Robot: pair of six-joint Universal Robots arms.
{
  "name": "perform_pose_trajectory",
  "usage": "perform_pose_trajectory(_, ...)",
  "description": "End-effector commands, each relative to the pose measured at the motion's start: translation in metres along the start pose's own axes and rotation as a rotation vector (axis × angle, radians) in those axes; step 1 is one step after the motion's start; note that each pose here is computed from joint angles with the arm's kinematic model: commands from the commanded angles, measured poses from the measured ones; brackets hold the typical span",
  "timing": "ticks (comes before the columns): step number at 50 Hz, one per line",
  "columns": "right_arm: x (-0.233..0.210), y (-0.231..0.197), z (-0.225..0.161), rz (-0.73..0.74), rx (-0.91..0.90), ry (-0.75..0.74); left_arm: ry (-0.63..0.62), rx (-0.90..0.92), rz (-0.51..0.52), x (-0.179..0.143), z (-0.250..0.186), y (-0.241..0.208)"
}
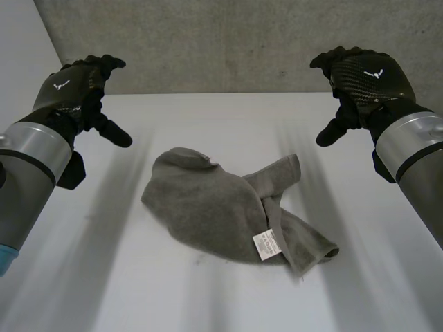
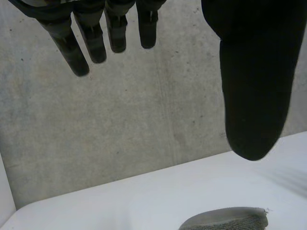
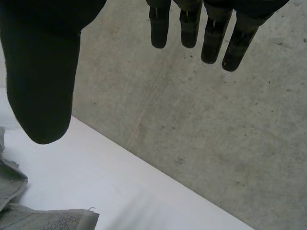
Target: Fold the towel.
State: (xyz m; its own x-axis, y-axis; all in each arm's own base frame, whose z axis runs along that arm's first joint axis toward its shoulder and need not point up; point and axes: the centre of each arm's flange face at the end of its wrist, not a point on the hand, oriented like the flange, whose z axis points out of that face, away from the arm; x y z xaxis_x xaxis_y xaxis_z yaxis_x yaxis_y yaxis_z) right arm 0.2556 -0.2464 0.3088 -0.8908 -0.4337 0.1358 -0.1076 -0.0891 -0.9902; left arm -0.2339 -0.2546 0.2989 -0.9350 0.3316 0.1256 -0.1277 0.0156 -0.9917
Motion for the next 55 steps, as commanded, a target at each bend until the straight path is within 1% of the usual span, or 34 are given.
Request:
perform_pose_trajectory(1,-0.001,0.000,0.001,-0.014,0.001,-0.013,-0.003,-0.011,-0.002,-0.001,0.002,0.005)
perform_pose_trajectory(10,-0.002,0.005,0.001,-0.007,-0.014,-0.023,0.000,-0.023,-0.001,-0.001,0.004,0.009)
perform_pose_trajectory(15,-0.002,0.006,0.002,-0.010,-0.019,-0.022,0.022,-0.023,0.000,0.001,0.007,0.009)
perform_pose_trajectory(20,-0.002,0.009,0.000,-0.012,-0.041,-0.019,0.039,-0.012,0.026,0.003,0.014,0.010)
perform_pose_trajectory(22,-0.002,0.011,-0.001,-0.011,-0.053,-0.021,0.048,-0.013,0.093,0.004,0.026,0.016)
perform_pose_trajectory(23,-0.002,0.013,-0.003,-0.011,-0.071,-0.025,0.048,-0.013,0.093,0.004,0.026,0.016)
perform_pose_trajectory(25,-0.003,0.015,-0.004,-0.010,-0.089,-0.028,0.061,-0.026,0.197,0.007,0.039,0.027)
perform_pose_trajectory(26,-0.004,0.019,-0.006,-0.013,-0.116,-0.034,0.061,-0.026,0.197,0.007,0.039,0.027)
perform_pose_trajectory(27,-0.004,0.019,-0.006,-0.013,-0.116,-0.034,0.077,-0.035,0.255,0.011,0.046,0.033)
perform_pose_trajectory(28,-0.005,0.026,-0.009,-0.023,-0.150,-0.041,0.077,-0.035,0.255,0.011,0.046,0.033)
perform_pose_trajectory(30,-0.006,0.033,-0.012,-0.040,-0.185,-0.048,0.139,-0.052,0.375,0.029,0.059,0.049)
perform_pose_trajectory(31,-0.007,0.039,-0.015,-0.061,-0.213,-0.057,0.140,-0.052,0.376,0.029,0.059,0.050)
perform_pose_trajectory(33,-0.008,0.045,-0.018,-0.084,-0.232,-0.064,0.195,-0.063,0.469,0.044,0.069,0.068)
perform_pose_trajectory(34,-0.009,0.051,-0.021,-0.107,-0.252,-0.071,0.196,-0.063,0.469,0.044,0.070,0.068)
perform_pose_trajectory(36,-0.010,0.056,-0.024,-0.124,-0.269,-0.077,0.220,-0.069,0.533,0.051,0.082,0.085)
perform_pose_trajectory(39,-0.013,0.067,-0.031,-0.143,-0.307,-0.095,0.225,-0.071,0.558,0.052,0.089,0.092)
perform_pose_trajectory(44,-0.018,0.086,-0.044,-0.135,-0.371,-0.129,0.299,-0.053,0.629,0.075,0.105,0.121)
perform_pose_trajectory(50,-0.025,0.107,-0.058,-0.123,-0.413,-0.150,0.361,-0.059,0.685,0.082,0.117,0.146)
perform_pose_trajectory(52,-0.025,0.111,-0.060,-0.122,-0.415,-0.151,0.380,-0.089,0.720,0.082,0.121,0.161)
perform_pose_trajectory(55,-0.028,0.118,-0.063,-0.124,-0.405,-0.153,0.393,-0.124,0.744,0.082,0.125,0.171)
